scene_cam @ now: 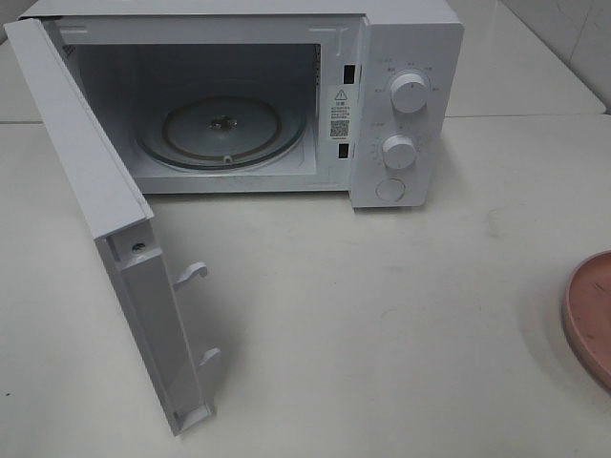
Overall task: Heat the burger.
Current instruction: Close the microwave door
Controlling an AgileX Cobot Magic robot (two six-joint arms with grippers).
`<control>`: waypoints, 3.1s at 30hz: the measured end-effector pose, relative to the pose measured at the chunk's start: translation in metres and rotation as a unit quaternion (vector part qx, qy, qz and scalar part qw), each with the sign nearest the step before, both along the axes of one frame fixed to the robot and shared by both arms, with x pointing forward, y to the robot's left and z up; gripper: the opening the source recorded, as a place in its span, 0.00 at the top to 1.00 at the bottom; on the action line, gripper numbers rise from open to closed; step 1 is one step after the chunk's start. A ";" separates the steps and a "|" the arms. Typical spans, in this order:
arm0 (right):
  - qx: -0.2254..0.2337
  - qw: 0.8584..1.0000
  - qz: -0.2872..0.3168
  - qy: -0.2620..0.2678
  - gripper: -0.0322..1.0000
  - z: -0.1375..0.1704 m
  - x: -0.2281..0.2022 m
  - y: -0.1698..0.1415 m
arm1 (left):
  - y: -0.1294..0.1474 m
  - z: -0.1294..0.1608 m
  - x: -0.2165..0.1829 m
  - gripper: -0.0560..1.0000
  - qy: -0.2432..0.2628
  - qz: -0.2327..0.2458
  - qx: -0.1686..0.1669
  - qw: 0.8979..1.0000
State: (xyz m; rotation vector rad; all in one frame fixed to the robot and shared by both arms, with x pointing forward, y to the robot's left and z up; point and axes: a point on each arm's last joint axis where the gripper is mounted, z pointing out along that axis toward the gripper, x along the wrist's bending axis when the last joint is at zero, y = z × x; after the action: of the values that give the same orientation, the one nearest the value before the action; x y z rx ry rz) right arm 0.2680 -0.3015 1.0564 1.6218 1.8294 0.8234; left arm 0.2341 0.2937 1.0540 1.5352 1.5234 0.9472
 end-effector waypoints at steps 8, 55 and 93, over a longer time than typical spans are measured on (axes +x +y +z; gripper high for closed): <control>0.014 0.996 -0.068 -0.054 0.23 -0.007 -0.026 -0.007 | 0.000 0.000 0.000 0.03 0.000 0.000 0.000 1.000; 0.019 0.991 -0.095 -0.090 0.23 -0.008 -0.039 -0.008 | 0.000 0.000 0.000 0.03 0.000 0.000 0.000 1.000; 0.019 0.991 -0.095 -0.090 0.23 -0.008 -0.039 -0.008 | 0.003 0.011 0.041 0.63 0.038 0.005 -0.007 0.999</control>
State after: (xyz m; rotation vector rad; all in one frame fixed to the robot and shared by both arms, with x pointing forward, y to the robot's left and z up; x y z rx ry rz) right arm 0.2288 -0.3094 1.0485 1.6580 1.5177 0.8912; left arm 0.2751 0.2972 1.0652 1.5713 1.5893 0.8902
